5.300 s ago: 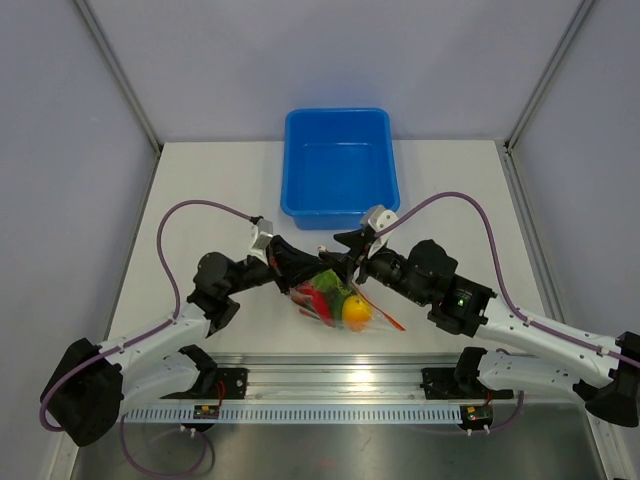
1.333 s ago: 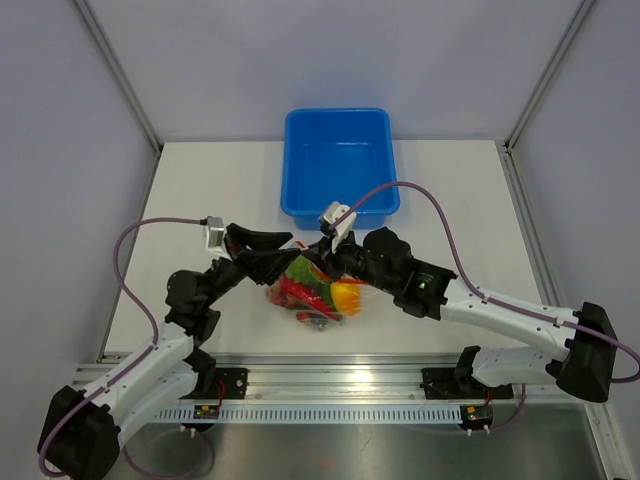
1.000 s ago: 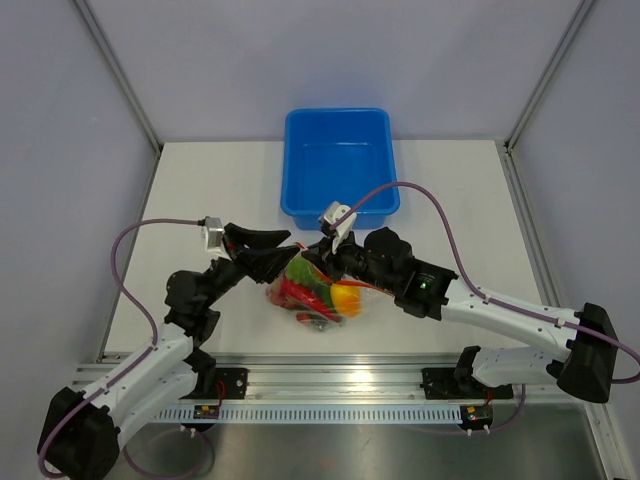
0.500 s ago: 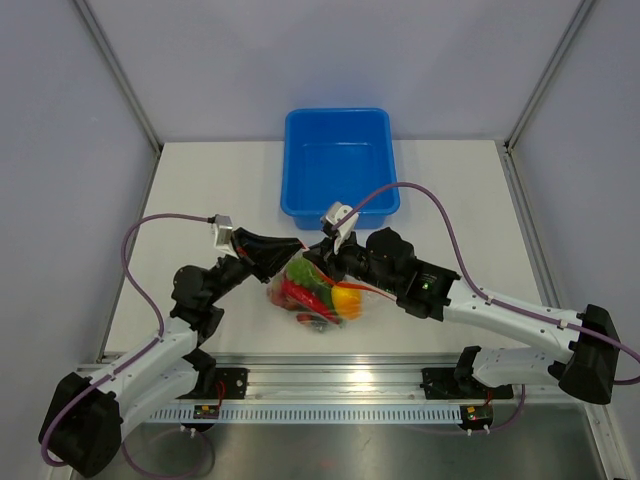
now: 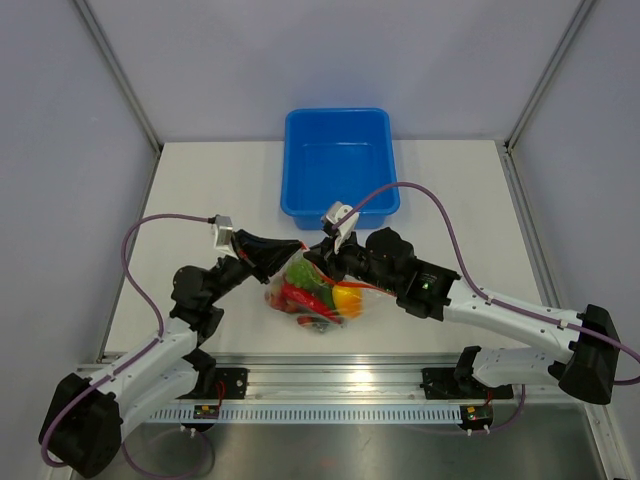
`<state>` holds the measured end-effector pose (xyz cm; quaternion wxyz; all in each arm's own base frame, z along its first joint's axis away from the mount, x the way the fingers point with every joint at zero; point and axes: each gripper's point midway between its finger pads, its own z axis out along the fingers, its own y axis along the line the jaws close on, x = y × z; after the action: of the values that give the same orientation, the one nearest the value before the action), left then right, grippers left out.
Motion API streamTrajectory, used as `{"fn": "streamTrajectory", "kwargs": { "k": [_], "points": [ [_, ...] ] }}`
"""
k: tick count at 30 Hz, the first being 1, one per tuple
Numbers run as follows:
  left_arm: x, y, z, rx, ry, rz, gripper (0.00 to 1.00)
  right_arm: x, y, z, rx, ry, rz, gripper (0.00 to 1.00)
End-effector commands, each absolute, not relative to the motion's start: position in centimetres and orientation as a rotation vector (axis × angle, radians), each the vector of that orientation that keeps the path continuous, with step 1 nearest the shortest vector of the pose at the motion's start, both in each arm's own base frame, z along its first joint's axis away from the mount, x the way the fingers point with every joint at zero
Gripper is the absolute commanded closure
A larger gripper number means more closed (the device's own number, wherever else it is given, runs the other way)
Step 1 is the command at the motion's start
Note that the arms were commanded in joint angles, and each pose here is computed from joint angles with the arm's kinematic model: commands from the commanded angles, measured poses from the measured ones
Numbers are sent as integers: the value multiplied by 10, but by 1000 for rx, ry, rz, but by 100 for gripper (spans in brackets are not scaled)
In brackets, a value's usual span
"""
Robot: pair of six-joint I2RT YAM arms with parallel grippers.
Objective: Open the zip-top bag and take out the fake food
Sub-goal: Unzip the zipper food storage bag at the center of the board.
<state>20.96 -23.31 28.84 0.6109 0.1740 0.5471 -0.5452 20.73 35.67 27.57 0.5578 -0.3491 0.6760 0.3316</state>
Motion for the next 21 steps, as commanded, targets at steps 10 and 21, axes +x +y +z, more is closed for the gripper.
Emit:
{"fn": "streamTrajectory", "kwargs": {
  "k": [10, 21],
  "points": [
    [209, -211, 314, 311, 1146, -1176, 100, 207, 370, 281, -868, 1622, 801, 100],
    [221, -196, 309, 198, 1177, -1112, 100, 209, 379, 250, -988, 1740, 738, 100]
  ]
}}
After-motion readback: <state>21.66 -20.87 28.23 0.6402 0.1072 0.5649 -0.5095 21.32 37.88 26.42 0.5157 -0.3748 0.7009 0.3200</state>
